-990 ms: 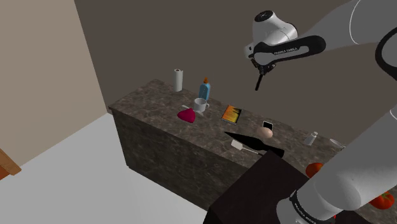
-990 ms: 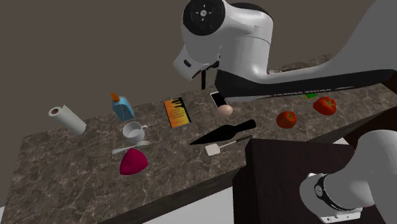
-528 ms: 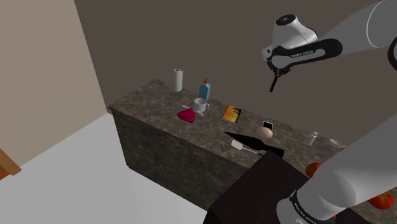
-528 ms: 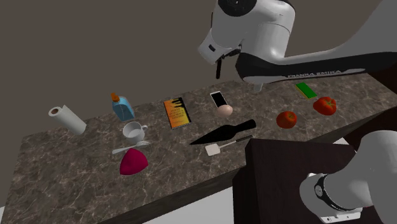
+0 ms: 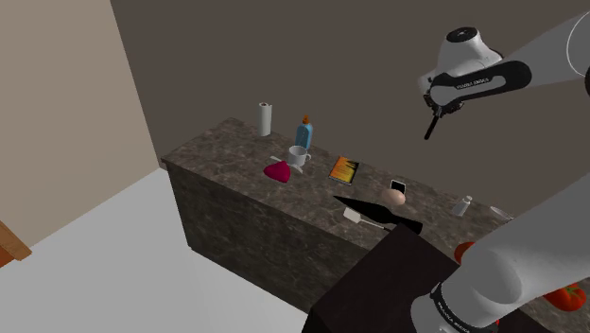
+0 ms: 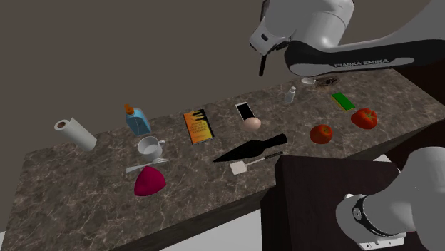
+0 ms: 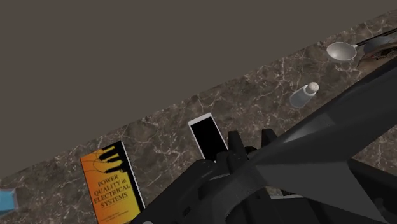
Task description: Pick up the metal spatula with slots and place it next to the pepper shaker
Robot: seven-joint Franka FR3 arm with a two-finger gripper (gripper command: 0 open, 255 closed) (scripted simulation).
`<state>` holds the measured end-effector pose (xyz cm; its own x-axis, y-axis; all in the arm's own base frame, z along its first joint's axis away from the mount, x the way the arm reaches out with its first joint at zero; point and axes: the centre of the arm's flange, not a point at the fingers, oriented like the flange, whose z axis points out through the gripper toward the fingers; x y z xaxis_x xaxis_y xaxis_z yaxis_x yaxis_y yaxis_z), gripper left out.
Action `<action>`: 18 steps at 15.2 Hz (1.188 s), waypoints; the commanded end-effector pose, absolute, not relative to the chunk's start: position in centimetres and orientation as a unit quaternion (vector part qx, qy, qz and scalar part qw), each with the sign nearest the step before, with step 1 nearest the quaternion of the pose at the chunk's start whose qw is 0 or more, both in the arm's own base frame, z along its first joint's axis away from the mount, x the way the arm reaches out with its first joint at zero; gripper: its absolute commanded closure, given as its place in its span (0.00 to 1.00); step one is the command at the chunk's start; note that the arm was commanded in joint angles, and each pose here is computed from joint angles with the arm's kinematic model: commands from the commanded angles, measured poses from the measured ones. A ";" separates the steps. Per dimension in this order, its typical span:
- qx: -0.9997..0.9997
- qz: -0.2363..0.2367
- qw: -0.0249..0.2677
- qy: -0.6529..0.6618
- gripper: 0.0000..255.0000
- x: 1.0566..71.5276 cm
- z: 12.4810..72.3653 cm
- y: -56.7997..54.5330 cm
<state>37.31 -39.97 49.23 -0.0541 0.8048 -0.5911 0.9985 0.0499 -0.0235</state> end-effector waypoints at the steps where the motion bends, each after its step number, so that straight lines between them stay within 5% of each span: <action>1: 0.652 -0.223 0.218 0.692 1.00 35.5 49.3 -42.0; 18: 0.652 -0.223 0.218 0.692 1.00 22.1 48.3 -57.4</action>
